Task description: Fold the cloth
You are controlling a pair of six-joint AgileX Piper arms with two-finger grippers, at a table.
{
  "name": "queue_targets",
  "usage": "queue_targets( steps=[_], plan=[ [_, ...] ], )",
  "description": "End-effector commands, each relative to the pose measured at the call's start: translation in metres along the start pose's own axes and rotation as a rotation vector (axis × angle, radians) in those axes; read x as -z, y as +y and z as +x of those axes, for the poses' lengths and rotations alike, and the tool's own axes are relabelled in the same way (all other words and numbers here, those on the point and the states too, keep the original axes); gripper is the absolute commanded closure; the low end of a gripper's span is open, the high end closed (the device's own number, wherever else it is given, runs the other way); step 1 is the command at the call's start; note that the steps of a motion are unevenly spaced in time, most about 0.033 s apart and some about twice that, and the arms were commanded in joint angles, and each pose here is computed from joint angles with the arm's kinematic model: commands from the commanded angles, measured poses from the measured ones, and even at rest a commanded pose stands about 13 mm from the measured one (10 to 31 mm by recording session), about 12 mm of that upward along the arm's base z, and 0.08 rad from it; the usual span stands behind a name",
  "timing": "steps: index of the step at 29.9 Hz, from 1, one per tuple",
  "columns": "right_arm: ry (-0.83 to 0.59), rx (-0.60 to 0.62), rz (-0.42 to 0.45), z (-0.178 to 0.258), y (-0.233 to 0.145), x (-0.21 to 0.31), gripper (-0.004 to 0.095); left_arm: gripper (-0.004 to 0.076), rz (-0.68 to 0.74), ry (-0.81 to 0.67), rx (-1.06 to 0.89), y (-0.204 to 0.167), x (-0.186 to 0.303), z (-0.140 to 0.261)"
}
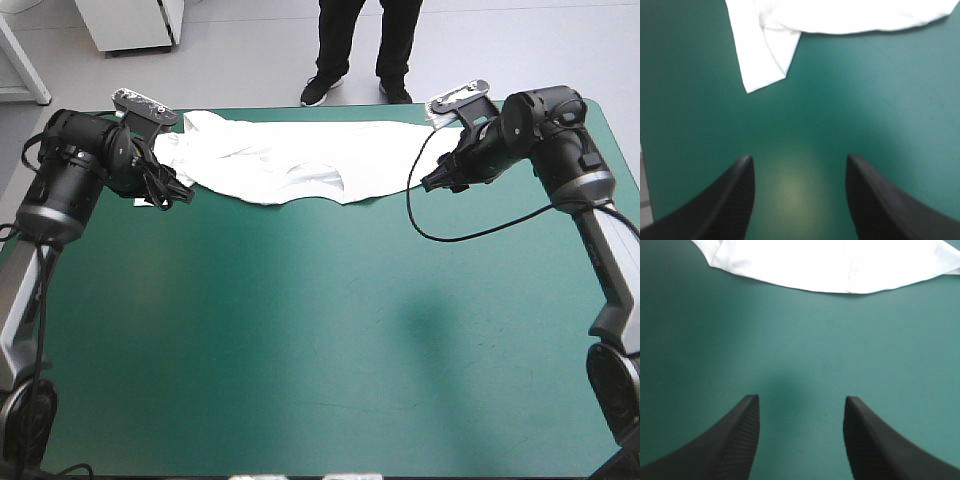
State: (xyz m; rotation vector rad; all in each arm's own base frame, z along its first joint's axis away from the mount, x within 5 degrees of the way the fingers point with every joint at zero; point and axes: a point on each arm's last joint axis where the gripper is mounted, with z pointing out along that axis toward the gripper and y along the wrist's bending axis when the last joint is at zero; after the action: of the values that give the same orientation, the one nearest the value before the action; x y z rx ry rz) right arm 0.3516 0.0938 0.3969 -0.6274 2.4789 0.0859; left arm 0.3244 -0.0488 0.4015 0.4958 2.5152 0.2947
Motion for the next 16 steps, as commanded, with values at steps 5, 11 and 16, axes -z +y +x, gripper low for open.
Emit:
queue_targets(
  steps=[5,11,16],
  plan=[
    [-0.065,0.018,-0.014,-0.015,-0.005,-0.018,0.0412,0.0322,-0.029,-0.039,0.089,0.038,-0.045,-0.026],
    [-0.108,-0.008,-0.046,-0.026,-0.016,-0.028,0.0412,0.0322,-0.004,-0.020,0.127,0.060,-0.090,-0.040],
    [-0.134,-0.048,-0.046,-0.026,-0.035,-0.024,0.0412,0.0321,0.108,-0.018,0.192,0.077,-0.136,-0.042]
  ],
)
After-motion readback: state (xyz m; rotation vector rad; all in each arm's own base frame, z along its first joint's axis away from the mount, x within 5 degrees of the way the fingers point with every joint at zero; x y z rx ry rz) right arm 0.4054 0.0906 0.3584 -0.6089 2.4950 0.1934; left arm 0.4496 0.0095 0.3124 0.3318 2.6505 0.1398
